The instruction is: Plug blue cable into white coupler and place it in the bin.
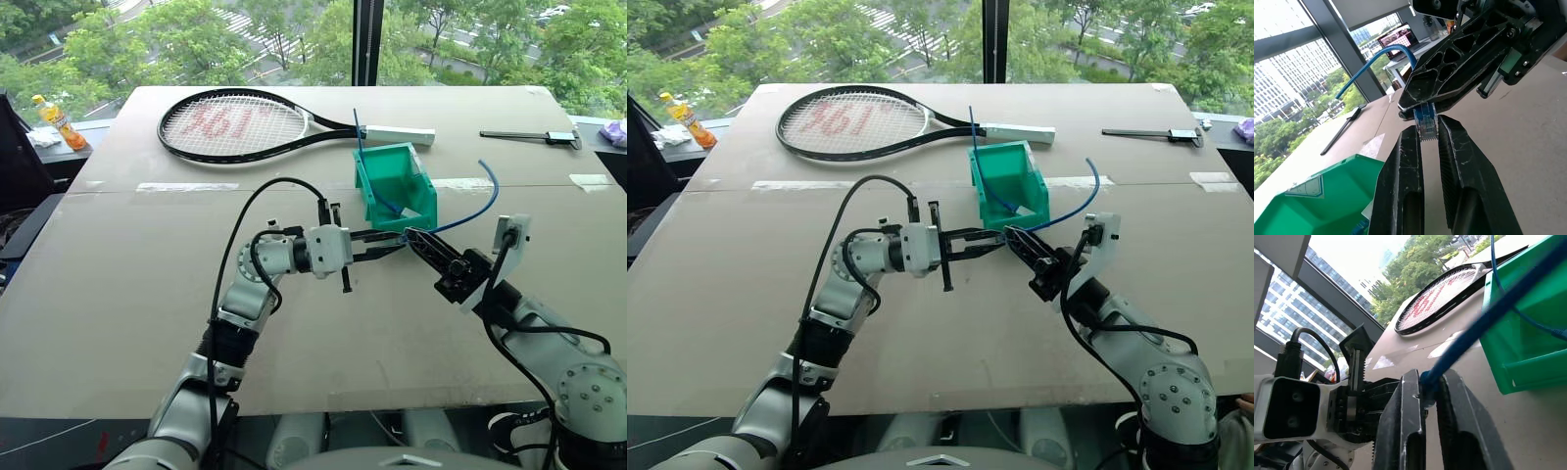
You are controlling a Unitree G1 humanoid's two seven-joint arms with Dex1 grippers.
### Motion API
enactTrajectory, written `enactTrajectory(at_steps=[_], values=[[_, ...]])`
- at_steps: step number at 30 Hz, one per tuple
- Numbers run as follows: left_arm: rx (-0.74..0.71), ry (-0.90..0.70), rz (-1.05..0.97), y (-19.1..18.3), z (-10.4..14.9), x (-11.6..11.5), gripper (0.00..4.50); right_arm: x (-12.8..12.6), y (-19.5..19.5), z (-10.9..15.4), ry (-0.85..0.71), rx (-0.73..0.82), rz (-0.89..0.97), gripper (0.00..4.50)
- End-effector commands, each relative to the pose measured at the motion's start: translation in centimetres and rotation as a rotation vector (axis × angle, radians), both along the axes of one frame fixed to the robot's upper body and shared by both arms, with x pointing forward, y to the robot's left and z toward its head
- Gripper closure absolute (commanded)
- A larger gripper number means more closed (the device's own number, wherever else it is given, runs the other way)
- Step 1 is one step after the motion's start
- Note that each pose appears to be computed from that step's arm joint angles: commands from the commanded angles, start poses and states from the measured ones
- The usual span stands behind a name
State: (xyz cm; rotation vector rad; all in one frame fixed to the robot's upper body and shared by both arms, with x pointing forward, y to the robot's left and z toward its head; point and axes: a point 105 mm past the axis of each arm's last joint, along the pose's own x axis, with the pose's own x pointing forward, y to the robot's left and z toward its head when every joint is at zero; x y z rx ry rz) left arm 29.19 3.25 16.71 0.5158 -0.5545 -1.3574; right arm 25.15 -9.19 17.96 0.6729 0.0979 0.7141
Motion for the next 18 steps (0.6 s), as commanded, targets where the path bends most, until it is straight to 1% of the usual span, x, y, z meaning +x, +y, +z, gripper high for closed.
enactTrajectory(at_steps=[1, 5, 7, 8, 10, 11, 12, 14, 16, 18], values=[[-0.022, -0.036, -0.017, -0.1, 0.7, -0.5, 4.5, -0.3, 0.2, 0.9, -0.037, 0.01, 0.01, 4.47], [-0.042, 0.022, -0.026, 0.3, 0.8, -0.6, 4.5, -0.4, 0.3, 1.0, -0.045, 0.012, 0.017, 4.47], [-0.073, 0.09, 0.034, 1.5, 0.9, 0.1, 3.57, -0.5, 0.5, 1.2, -0.057, 0.008, 0.034, 4.5], [-0.092, 0.131, 0.092, 2.7, 0.8, 0.6, 3.34, -0.6, 0.6, 1.4, -0.063, 0.006, 0.043, 4.5], [-0.106, 0.207, 0.192, 5.1, 0.3, 1.2, 2.46, -0.5, 0.7, 1.3, -0.064, 0.004, 0.05, 4.5], [-0.12, 0.244, 0.251, 6.6, 0.1, 1.5, 1.76, -0.4, 0.7, 1.2, -0.061, 0.0, 0.054, 4.5], [-0.133, 0.275, 0.306, 8.0, -0.1, 1.8, 1.49, -0.3, 0.7, 1.0, -0.057, -0.005, 0.059, 4.5], [-0.146, 0.33, 0.425, 11.1, -0.3, 2.2, 0.4, -0.2, 0.9, 0.6, -0.05, -0.017, 0.072, 4.5], [-0.145, 0.376, 0.525, 14.3, -0.3, 2.7, 0.4, -0.1, 1.3, 0.4, -0.047, -0.024, 0.09, 4.5], [-0.123, 0.405, 0.581, 16.4, -0.4, 3.1, 0.4, 0.1, 1.6, 0.2, -0.045, -0.03, 0.103, 4.5]])
